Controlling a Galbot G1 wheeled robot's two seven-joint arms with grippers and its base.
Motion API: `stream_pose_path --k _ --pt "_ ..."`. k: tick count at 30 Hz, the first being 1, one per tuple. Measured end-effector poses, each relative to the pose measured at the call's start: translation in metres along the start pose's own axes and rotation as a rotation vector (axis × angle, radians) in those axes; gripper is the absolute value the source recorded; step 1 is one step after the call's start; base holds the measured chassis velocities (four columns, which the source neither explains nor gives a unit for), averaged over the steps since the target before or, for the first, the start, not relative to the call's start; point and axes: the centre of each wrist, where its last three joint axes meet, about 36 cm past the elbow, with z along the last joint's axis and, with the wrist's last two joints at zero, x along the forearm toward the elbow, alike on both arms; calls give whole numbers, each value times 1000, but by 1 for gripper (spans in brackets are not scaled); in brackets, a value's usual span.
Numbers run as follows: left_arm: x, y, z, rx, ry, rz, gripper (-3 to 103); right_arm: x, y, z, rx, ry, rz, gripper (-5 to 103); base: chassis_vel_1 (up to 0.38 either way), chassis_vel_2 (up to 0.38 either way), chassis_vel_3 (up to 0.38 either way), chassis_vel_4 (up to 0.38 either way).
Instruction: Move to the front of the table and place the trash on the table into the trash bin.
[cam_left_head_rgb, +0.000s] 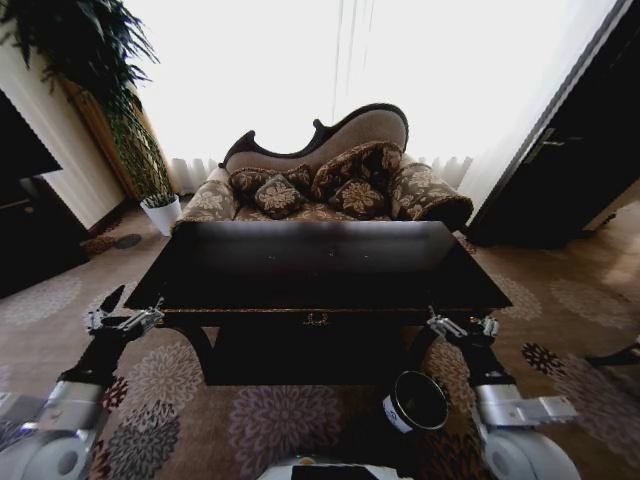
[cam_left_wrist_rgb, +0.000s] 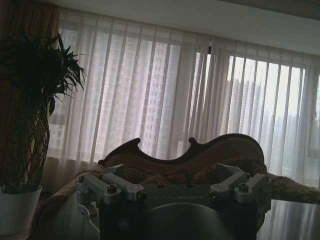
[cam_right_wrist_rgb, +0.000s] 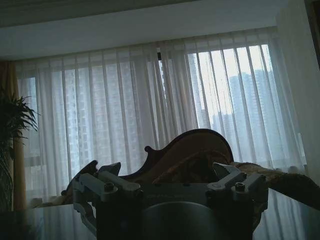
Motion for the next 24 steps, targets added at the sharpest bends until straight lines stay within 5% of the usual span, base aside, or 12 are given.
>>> stream_pose_path --k 24 --pt "11 -2 -5 -59 72 24 100 -29 -11 3 49 -9 -124 100 9 -8 -10 7"
